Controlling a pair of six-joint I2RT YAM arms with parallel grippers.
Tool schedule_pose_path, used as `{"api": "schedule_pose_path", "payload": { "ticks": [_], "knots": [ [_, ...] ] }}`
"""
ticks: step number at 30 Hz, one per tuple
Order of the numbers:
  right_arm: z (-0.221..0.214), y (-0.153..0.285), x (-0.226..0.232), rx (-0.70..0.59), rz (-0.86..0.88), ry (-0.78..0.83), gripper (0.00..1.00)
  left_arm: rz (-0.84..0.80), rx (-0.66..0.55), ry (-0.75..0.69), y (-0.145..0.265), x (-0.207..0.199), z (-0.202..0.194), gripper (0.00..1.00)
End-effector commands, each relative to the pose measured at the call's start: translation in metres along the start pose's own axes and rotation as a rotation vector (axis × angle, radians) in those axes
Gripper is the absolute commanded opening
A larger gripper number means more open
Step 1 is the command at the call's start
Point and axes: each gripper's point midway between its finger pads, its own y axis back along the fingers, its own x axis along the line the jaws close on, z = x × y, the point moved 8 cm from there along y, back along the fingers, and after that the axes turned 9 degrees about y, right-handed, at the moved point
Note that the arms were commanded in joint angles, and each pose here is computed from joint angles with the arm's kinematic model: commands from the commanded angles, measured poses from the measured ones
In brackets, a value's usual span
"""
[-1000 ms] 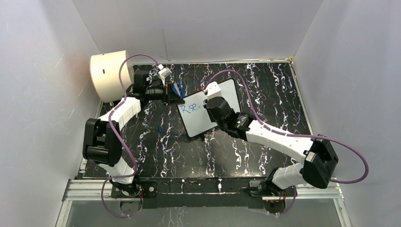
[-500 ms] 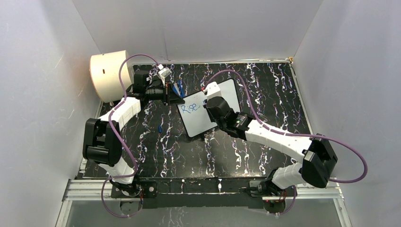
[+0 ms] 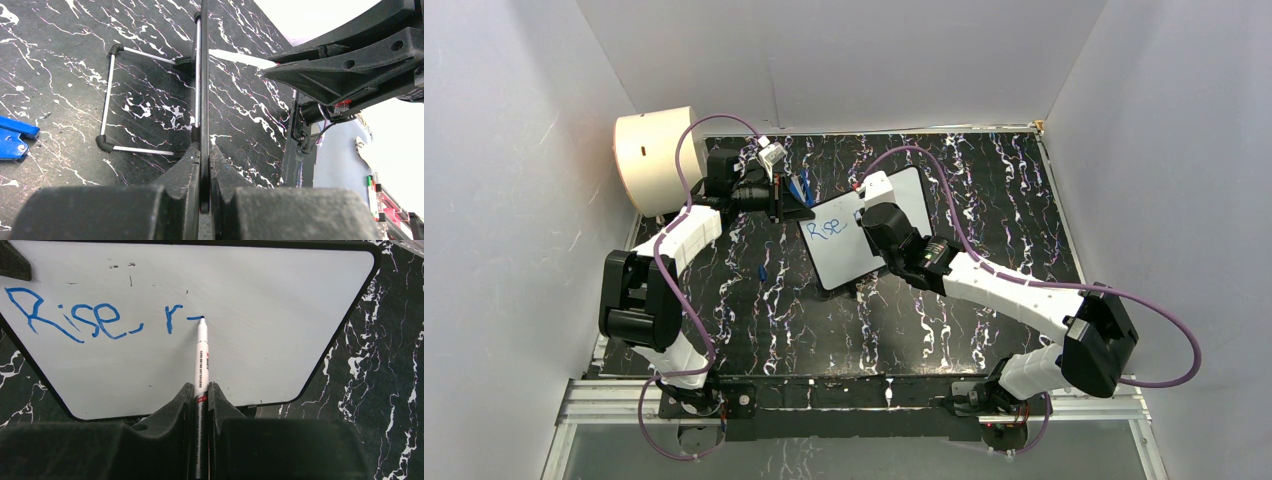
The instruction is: Write a sentence on the whiteboard
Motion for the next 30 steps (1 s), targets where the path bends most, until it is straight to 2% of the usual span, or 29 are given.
{"api": "schedule_pose_path", "payload": {
  "ticks": [1, 16, 30],
  "knots": [
    [0.013, 0.001, -0.009, -0.064, -0.045, -0.035, 0.0, -0.042, 0.005, -0.036, 0.004, -0.016, 0.007, 0.0],
    [0.024, 0.001, -0.006, -0.117, 0.0, -0.039, 0.0, -0.041, 0.005, -0.034, 0.004, -0.016, 0.007, 0.0],
    [0.023, 0.0, -0.002, -0.11, 0.048, -0.024, 0.0, -0.042, 0.006, -0.032, 0.003, -0.016, 0.007, 0.0]
  ]
}}
